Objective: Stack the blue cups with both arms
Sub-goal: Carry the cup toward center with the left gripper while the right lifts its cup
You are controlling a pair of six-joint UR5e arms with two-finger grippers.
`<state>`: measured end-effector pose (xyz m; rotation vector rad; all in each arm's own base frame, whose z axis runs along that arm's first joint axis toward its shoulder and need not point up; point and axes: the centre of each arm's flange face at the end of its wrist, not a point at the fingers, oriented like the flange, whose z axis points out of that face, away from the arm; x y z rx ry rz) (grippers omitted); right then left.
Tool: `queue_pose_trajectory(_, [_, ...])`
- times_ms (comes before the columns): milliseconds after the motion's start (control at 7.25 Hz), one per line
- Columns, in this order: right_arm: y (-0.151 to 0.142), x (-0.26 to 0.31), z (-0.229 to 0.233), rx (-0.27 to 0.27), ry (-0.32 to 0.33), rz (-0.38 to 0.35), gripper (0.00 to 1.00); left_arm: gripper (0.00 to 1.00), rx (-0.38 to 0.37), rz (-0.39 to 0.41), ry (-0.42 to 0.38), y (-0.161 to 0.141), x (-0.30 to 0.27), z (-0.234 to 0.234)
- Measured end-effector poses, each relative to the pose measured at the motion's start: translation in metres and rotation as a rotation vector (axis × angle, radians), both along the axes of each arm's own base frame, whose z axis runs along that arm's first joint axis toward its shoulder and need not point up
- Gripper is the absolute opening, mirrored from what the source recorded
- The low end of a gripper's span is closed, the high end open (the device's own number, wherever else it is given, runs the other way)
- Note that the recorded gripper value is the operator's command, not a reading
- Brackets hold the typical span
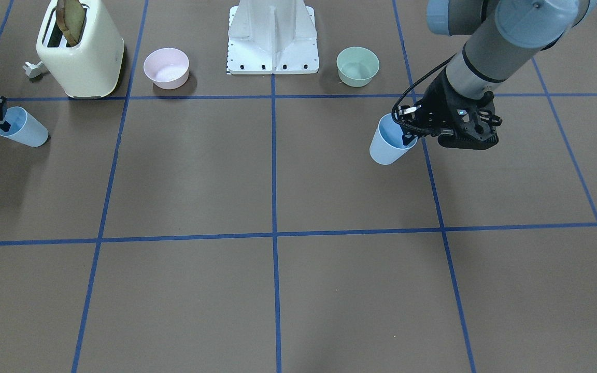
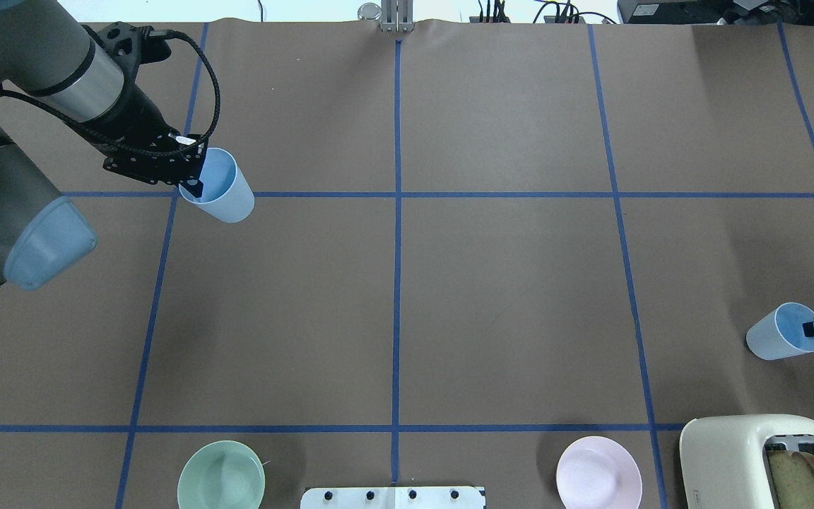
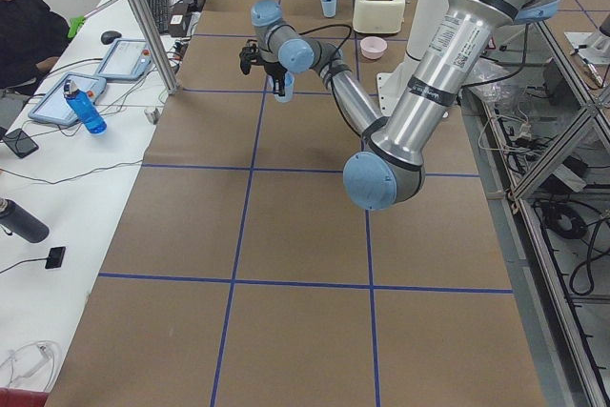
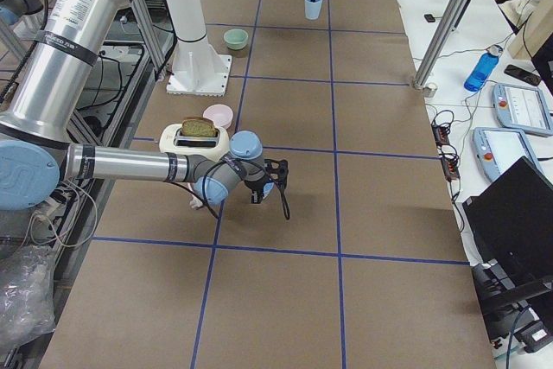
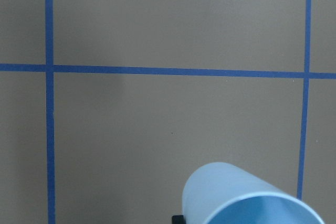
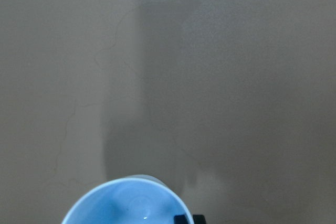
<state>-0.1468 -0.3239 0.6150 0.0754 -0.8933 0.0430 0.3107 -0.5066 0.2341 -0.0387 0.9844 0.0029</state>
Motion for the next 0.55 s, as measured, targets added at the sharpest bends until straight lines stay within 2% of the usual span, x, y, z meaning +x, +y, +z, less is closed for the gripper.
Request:
queue_pose_trajectory(276, [-0.024,0.012,-0.028,-0.045,-0.096,0.004,0.0,0.0,-0.018,-0.015,-0.02,0.009,0.044,-0.019])
queue_pose_trajectory(552, [-0.08,0.016,-0.071,-0.073,-0.142,0.04,0.0,0.0,-0.039,-0.034,-0.047,0.025,0.111,-0.039])
